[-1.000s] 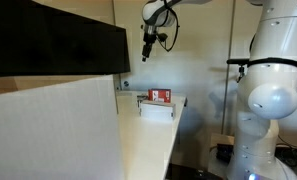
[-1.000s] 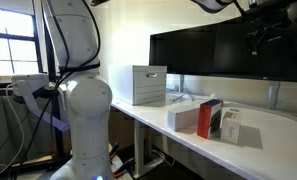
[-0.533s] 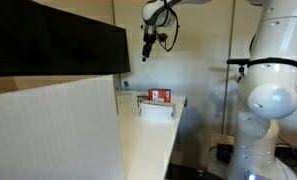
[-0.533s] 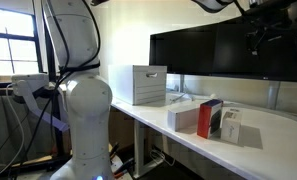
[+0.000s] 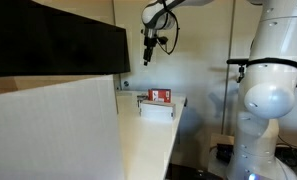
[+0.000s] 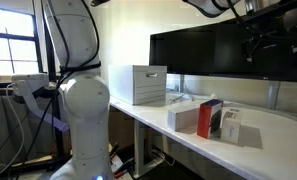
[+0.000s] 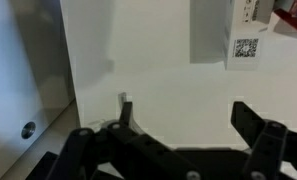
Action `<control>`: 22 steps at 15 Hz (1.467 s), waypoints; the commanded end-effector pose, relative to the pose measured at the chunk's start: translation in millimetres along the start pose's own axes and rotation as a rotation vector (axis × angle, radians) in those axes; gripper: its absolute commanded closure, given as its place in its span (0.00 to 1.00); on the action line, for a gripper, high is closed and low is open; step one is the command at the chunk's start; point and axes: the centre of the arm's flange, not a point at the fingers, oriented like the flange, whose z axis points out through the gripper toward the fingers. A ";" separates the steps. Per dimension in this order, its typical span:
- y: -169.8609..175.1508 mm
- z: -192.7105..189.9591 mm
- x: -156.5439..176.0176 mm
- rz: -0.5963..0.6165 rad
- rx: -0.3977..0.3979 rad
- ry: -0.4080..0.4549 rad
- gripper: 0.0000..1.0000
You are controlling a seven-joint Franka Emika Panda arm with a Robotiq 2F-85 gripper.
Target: Pick up the three small boxes from the table and put them in the bigger box.
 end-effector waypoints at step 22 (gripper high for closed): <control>-103.0 20.8 -49.2 0.126 0.114 -0.218 0.00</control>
